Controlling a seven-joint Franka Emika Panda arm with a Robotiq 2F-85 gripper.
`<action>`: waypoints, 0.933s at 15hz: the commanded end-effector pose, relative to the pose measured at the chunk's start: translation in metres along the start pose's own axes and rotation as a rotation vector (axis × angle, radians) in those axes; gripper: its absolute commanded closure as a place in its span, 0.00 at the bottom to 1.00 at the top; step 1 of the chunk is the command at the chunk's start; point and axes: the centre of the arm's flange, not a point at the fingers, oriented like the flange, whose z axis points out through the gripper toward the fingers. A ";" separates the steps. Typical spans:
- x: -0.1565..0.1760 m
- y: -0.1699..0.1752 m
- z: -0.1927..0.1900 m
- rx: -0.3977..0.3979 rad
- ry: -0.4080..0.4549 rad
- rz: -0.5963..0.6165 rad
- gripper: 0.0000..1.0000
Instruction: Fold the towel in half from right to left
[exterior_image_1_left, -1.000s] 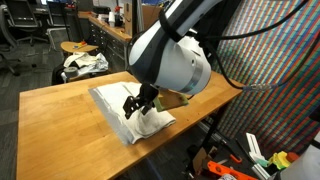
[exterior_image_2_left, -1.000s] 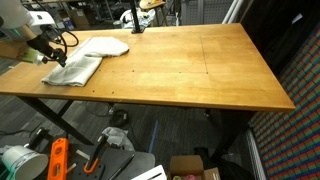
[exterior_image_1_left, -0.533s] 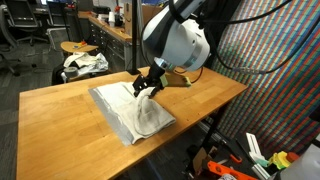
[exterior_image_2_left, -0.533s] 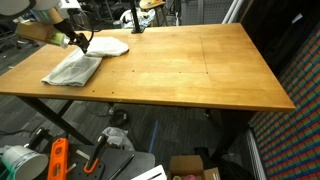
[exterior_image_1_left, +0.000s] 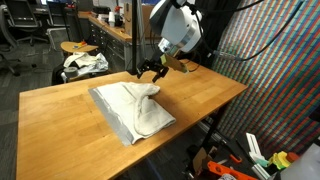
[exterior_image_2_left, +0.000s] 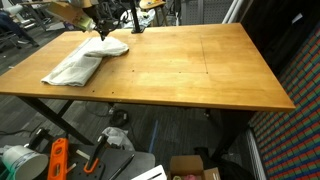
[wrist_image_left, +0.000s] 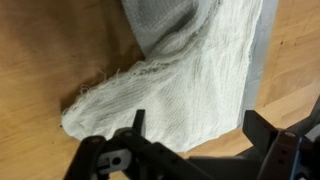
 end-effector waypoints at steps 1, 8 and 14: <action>0.049 0.011 0.013 0.009 -0.005 0.053 0.00; 0.075 0.059 0.037 -0.063 -0.028 0.116 0.00; 0.075 0.093 0.042 -0.112 -0.039 0.156 0.00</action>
